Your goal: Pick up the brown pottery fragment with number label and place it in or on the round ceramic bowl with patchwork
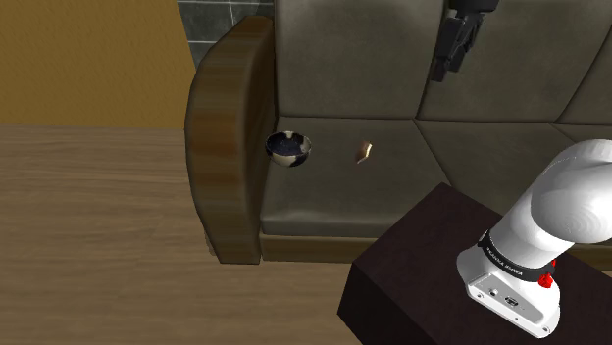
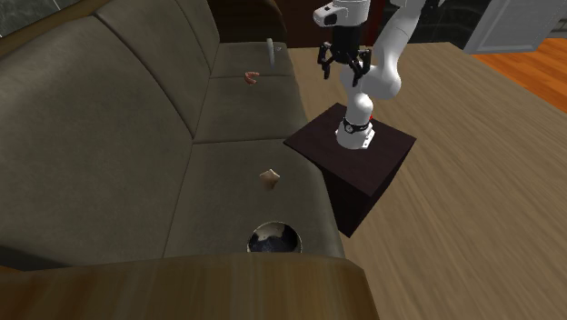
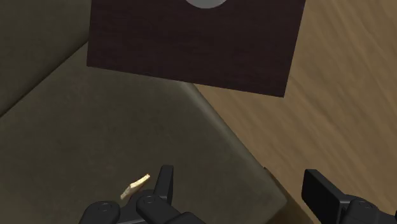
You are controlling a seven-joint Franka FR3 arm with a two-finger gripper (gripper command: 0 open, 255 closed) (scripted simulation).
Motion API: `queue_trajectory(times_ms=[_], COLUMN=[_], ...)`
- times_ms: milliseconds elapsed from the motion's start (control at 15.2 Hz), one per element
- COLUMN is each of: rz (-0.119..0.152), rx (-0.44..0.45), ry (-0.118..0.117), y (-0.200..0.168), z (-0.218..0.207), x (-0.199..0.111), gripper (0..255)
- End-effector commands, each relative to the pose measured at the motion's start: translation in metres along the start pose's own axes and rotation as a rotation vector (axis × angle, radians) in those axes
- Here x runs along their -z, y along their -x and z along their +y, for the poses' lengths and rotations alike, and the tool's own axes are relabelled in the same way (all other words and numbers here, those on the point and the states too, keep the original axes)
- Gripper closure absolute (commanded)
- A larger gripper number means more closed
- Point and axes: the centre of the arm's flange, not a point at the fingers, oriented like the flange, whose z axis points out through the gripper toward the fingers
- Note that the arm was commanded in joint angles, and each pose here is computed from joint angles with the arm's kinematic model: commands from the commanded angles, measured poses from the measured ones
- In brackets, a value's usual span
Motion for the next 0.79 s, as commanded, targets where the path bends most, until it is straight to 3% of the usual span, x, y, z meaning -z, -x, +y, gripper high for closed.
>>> queue_trajectory(times_ms=[0, 726], rz=[0.0, 0.007], rx=[0.0, -0.228], ry=[0.0, -0.146], y=[0.0, -0.085], z=[0.0, 0.081], x=[0.0, -0.101], gripper=[0, 0])
